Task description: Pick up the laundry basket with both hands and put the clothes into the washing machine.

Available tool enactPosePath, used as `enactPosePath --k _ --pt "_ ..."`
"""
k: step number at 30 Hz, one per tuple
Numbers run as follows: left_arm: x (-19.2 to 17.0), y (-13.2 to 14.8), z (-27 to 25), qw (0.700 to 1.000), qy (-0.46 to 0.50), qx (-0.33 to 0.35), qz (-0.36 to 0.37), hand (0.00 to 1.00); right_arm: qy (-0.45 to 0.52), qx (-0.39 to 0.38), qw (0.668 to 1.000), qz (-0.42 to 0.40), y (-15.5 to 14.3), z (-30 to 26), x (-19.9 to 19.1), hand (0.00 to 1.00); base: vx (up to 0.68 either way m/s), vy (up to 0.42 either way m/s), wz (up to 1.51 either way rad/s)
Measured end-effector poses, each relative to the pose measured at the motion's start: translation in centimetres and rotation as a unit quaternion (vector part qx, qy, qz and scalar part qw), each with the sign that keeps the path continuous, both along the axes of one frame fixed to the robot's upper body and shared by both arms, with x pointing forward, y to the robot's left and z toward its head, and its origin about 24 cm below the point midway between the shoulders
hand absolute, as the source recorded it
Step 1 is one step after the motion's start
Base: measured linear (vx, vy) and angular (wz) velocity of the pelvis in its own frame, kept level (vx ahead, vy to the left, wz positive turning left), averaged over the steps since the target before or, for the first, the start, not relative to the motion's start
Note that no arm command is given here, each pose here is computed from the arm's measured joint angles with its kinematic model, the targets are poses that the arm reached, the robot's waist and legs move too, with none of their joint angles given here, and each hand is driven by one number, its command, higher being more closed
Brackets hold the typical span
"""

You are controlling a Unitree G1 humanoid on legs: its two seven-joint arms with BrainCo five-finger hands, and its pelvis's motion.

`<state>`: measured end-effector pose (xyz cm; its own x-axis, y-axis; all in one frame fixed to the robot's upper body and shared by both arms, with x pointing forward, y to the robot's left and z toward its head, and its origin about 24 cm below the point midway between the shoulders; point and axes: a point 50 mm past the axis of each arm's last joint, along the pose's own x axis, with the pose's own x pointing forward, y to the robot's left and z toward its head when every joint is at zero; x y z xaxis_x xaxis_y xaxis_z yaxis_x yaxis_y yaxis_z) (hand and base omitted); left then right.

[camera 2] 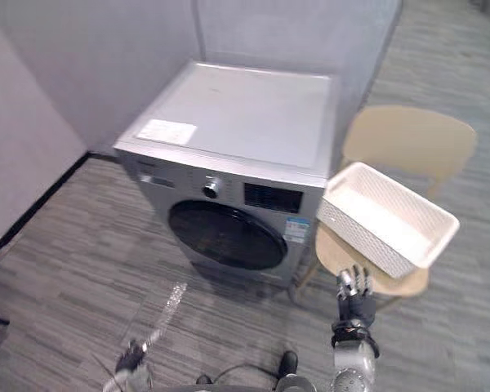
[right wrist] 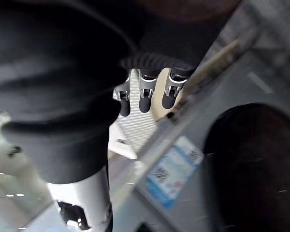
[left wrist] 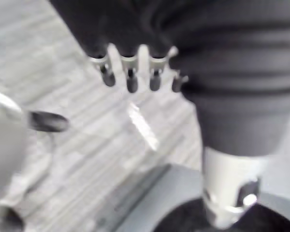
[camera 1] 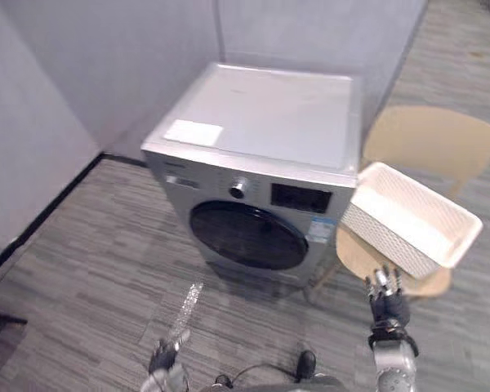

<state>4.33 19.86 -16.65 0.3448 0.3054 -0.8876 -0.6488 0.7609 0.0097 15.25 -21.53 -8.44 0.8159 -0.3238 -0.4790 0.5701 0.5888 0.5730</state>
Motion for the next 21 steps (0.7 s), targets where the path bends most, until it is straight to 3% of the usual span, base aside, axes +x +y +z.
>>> enactPosePath --k 6,10,17,21 --pt "-6.4 -0.5 -0.7 0.994 0.101 -0.032 0.023 0.00 0.248 -0.017 0.964 0.095 1.4 -6.8 -5.4 0.00 0.05 0.064 0.40" --pt "-6.2 -0.6 -0.8 0.994 0.102 -0.043 0.014 0.00 0.361 -0.039 0.921 0.142 0.2 -8.3 -8.6 0.00 0.02 0.066 0.32" --pt "-4.5 -0.2 -0.6 0.997 0.071 -0.036 -0.008 0.00 0.398 -0.056 0.905 0.139 -1.0 -8.4 -9.2 0.00 -0.06 0.097 0.43" --pt "-1.7 1.0 0.0 0.999 0.023 -0.011 -0.048 0.00 0.395 -0.036 0.914 0.081 -1.5 -8.3 -9.5 0.00 0.07 0.210 0.78"
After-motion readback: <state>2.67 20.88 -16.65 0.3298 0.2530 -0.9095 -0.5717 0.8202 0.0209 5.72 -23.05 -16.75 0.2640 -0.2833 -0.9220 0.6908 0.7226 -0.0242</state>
